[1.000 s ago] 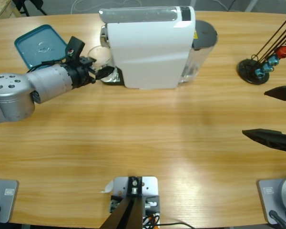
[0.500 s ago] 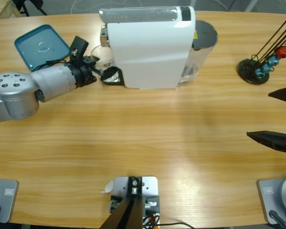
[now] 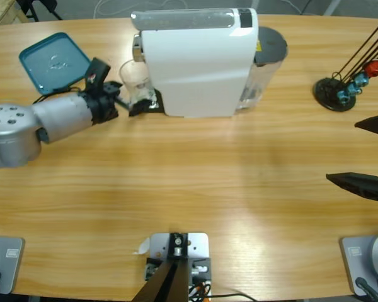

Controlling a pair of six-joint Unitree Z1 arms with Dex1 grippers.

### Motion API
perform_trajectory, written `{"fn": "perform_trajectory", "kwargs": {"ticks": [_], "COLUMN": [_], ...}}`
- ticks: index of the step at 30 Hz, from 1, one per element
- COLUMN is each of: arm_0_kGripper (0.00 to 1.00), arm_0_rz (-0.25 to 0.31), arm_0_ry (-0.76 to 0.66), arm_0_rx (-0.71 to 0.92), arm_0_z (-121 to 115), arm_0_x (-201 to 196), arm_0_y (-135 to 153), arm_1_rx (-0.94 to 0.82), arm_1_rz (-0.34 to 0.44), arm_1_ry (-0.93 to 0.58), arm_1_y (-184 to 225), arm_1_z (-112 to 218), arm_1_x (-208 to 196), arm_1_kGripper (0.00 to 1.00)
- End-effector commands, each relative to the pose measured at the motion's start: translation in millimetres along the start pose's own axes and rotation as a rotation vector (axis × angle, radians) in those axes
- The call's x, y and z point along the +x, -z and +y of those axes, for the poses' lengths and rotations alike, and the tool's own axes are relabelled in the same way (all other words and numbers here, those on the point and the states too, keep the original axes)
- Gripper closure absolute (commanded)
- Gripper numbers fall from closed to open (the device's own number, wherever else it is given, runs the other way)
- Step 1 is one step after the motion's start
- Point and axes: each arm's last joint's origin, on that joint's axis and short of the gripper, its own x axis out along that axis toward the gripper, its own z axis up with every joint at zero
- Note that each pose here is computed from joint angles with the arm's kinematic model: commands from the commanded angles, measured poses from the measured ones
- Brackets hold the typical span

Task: Pour coffee

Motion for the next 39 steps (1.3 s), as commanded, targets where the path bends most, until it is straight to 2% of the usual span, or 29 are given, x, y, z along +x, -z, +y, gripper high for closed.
{"fn": "perform_trajectory", "kwargs": {"ticks": [1,6,10,13,16,19,20,21,23,26,27,29,30,32,33,34,39], "arm_0_kGripper": [0.000,0.000,0.000,0.000,0.000,0.000,0.000,0.004,0.014,0.023,0.023,0.022,0.020,0.018,0.018,0.018,0.018], "arm_0_rz": [0.023,-0.028,-0.063,-0.042,-0.004,0.067,0.072,0.067,0.093,0.124,0.123,0.124,0.125,0.133,0.138,0.145,0.181], "arm_0_ry": [0.019,0.039,0.043,0.038,0.003,-0.041,-0.044,-0.043,-0.045,-0.048,-0.046,-0.035,-0.025,-0.021,-0.018,-0.014,-0.004], "arm_0_rx": [0.000,-0.009,-0.033,-0.036,-0.041,-0.047,-0.048,-0.049,-0.046,-0.041,-0.036,-0.014,-0.007,0.001,0.001,0.000,0.001], "arm_0_z": [4,6,13,19,27,34,35,35,35,36,36,36,35,35,34,34,33], "arm_0_x": [-44,-87,-139,-193,-229,-247,-252,-256,-261,-268,-269,-269,-268,-267,-266,-265,-257], "arm_0_y": [15,15,7,-21,-42,-39,-35,-34,-36,-38,-37,-37,-37,-38,-38,-38,-39], "arm_1_rx": [0.004,0.009,0.003,0.002,0.011,0.014,0.017,0.027,0.059,0.112,0.136,0.155,0.163,0.195,0.204,0.202,0.171], "arm_1_rz": [-0.018,-0.029,-0.007,0.039,0.082,0.115,0.113,0.111,0.118,0.117,0.121,0.124,0.117,0.128,0.133,0.139,0.141], "arm_1_ry": [0.002,0.000,0.005,0.008,0.006,-0.009,-0.011,-0.015,-0.018,0.000,0.018,0.047,0.056,0.079,0.087,0.095,0.121], "arm_1_y": [-1,-5,-5,-7,-12,-23,-27,-32,-44,-67,-77,-94,-103,-122,-133,-144,-197], "arm_1_z": [-1,-1,-1,-1,0,2,2,2,-1,-11,-16,-25,-29,-41,-46,-51,-77], "arm_1_x": [-7,-9,-10,-8,0,8,9,9,11,13,16,20,23,33,39,45,72], "arm_1_kGripper": [0.023,0.023,0.026,0.023,0.023,0.009,0.014,0.043,0.212,0.370,0.409,0.410,0.467,0.734,0.929,1.000,1.000]}}
